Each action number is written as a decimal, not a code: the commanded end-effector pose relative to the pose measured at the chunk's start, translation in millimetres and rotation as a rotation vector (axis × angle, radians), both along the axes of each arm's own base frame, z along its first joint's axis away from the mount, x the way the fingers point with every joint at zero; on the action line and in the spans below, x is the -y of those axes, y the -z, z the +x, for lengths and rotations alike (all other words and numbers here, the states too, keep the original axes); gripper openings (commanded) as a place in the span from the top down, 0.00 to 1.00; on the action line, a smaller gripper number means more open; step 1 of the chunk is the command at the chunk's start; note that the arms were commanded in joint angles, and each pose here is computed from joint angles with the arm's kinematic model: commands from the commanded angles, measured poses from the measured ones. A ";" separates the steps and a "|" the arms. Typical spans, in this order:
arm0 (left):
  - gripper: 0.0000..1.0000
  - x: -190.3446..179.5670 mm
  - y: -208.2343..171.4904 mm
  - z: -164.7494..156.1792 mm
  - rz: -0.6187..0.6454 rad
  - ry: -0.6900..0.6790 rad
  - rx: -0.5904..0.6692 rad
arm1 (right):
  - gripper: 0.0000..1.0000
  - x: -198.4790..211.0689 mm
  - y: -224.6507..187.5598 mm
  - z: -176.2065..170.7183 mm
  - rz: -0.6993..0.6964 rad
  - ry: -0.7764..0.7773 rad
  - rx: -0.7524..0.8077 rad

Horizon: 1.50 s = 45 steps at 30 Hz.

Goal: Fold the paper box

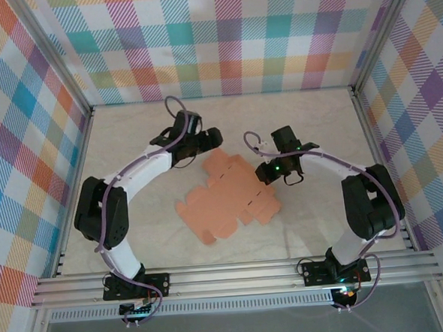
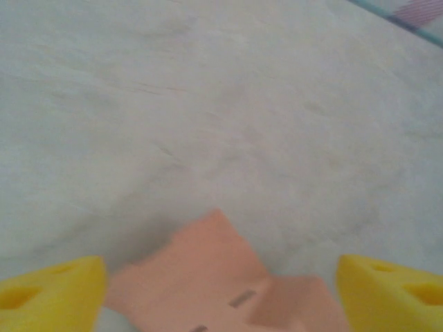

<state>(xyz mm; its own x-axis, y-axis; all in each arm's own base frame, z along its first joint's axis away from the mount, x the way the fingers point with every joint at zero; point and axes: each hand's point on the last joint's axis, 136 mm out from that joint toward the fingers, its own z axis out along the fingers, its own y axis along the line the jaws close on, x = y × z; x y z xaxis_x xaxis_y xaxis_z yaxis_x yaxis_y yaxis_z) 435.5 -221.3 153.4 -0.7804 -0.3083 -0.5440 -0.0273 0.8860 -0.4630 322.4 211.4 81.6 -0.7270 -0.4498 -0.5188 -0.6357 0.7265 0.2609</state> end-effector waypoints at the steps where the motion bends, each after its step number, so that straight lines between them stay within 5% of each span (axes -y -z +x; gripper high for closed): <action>1: 0.06 -38.1 25.9 -0.5 0.028 -0.056 -0.073 | 1.00 -5.0 -11.3 12.5 -0.069 -0.126 0.191; 10: 0.10 -104.2 54.8 18.8 0.012 -0.169 -0.149 | 1.00 -20.9 -24.4 17.3 -0.116 -0.278 0.403; 14: 0.18 -114.4 76.9 21.9 0.022 -0.174 -0.211 | 1.00 -20.1 -11.9 19.0 -0.249 -0.333 0.480; 23: 0.23 -104.8 111.3 18.5 -0.013 -0.145 -0.291 | 1.00 -22.5 -7.1 29.9 -0.479 -0.353 0.654; 38: 0.55 -48.8 123.8 -15.4 -0.091 0.033 -0.336 | 1.00 -34.8 -5.8 24.9 -0.464 -0.347 0.692; 45: 0.58 -34.6 122.3 -41.6 -0.116 0.089 -0.350 | 1.00 -33.0 -2.6 26.1 -0.587 -0.398 0.762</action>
